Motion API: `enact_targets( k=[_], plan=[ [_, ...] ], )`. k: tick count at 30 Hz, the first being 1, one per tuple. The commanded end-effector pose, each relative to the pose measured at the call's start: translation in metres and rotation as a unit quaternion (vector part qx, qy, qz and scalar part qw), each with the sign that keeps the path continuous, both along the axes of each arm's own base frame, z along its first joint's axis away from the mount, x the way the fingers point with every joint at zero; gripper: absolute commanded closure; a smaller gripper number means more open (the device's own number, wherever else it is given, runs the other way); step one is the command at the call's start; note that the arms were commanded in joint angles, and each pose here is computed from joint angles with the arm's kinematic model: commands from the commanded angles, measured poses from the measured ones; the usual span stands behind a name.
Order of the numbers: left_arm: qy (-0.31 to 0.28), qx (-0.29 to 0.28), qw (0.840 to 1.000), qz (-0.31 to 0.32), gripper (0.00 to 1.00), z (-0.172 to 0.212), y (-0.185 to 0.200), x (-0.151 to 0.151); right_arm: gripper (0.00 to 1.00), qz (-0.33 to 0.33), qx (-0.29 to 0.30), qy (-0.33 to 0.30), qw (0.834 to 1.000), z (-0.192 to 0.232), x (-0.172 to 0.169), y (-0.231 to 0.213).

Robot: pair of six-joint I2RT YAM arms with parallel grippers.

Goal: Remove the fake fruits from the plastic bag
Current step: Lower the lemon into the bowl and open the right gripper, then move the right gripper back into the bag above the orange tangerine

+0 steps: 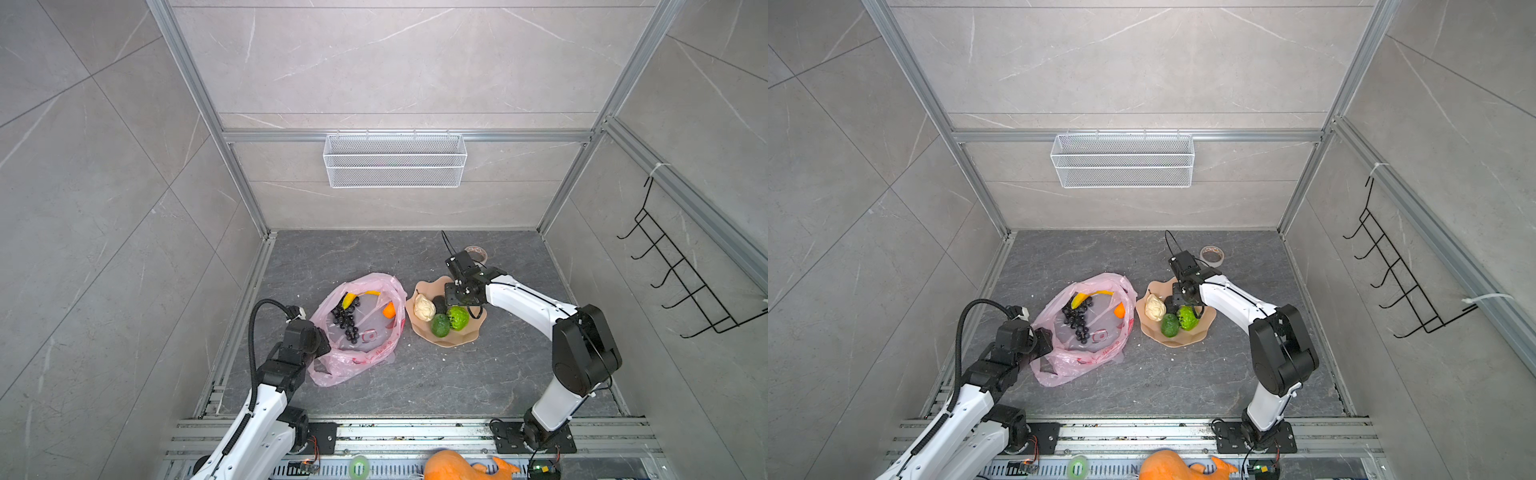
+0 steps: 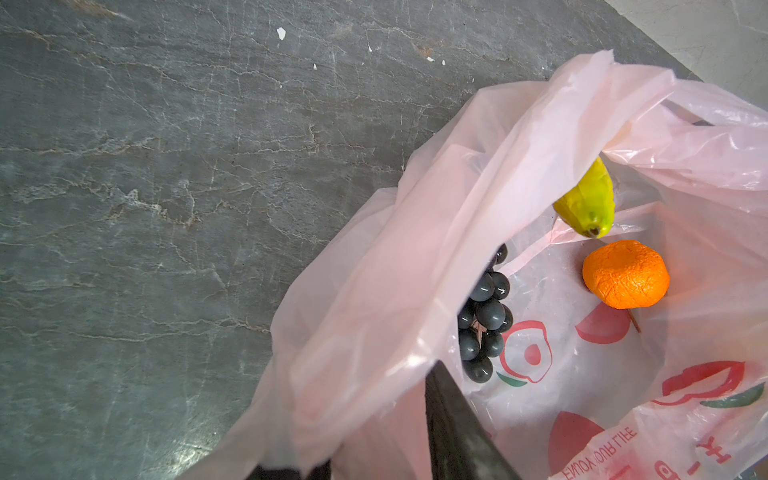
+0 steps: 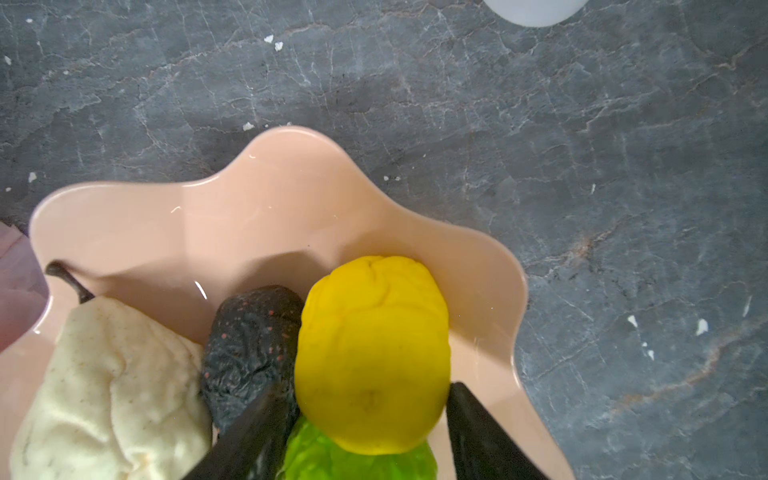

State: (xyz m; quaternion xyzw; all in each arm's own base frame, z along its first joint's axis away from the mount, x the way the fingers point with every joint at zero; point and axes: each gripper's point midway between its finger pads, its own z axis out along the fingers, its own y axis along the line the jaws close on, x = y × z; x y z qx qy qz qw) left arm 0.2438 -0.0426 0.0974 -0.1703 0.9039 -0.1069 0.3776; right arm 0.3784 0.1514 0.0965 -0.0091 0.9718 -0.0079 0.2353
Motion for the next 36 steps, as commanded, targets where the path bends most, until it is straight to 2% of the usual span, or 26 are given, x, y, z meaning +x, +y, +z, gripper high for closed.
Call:
enact_targets(
  k=[1, 5, 7, 10, 13, 19, 24, 28, 33, 36],
  plan=[
    [-0.016, 0.004, 1.000, -0.004, 0.62, 0.007, 0.000, 0.005, 0.34, 0.000, 0.009, -0.011, 1.000, 0.015, -0.003, 0.002],
    [-0.016, 0.003, 1.000, -0.004, 0.62, 0.007, -0.001, 0.005, 0.34, -0.002, 0.006, -0.010, 1.000, 0.019, -0.006, 0.001],
    [-0.015, 0.003, 1.000, -0.005, 0.62, 0.007, -0.001, 0.005, 0.34, -0.017, -0.034, -0.011, 0.999, 0.034, -0.015, -0.005],
    [-0.016, 0.004, 1.000, -0.004, 0.62, 0.007, -0.001, 0.005, 0.34, 0.020, -0.073, -0.050, 0.996, 0.069, -0.030, 0.017],
    [-0.015, 0.003, 1.000, -0.005, 0.62, 0.007, -0.001, 0.006, 0.34, 0.057, -0.038, -0.073, 0.995, 0.091, -0.045, 0.049],
    [-0.016, 0.002, 1.000, -0.007, 0.62, 0.008, -0.002, 0.005, 0.34, 0.132, 0.023, -0.095, 0.987, 0.107, -0.071, 0.124],
    [-0.020, 0.000, 1.000, -0.008, 0.62, 0.008, -0.002, 0.005, 0.34, 0.183, 0.097, -0.075, 0.975, 0.096, -0.090, 0.198],
    [-0.023, -0.002, 1.000, -0.011, 0.62, 0.009, -0.003, 0.004, 0.34, 0.224, 0.127, -0.048, 0.965, 0.080, -0.104, 0.258],
    [-0.025, -0.003, 1.000, -0.014, 0.63, 0.010, -0.004, 0.004, 0.35, 0.219, 0.166, -0.024, 0.961, 0.067, -0.104, 0.298],
    [-0.026, -0.003, 1.000, -0.014, 0.63, 0.010, -0.004, 0.003, 0.34, 0.201, 0.157, -0.026, 0.967, 0.057, -0.096, 0.303]
  ],
)
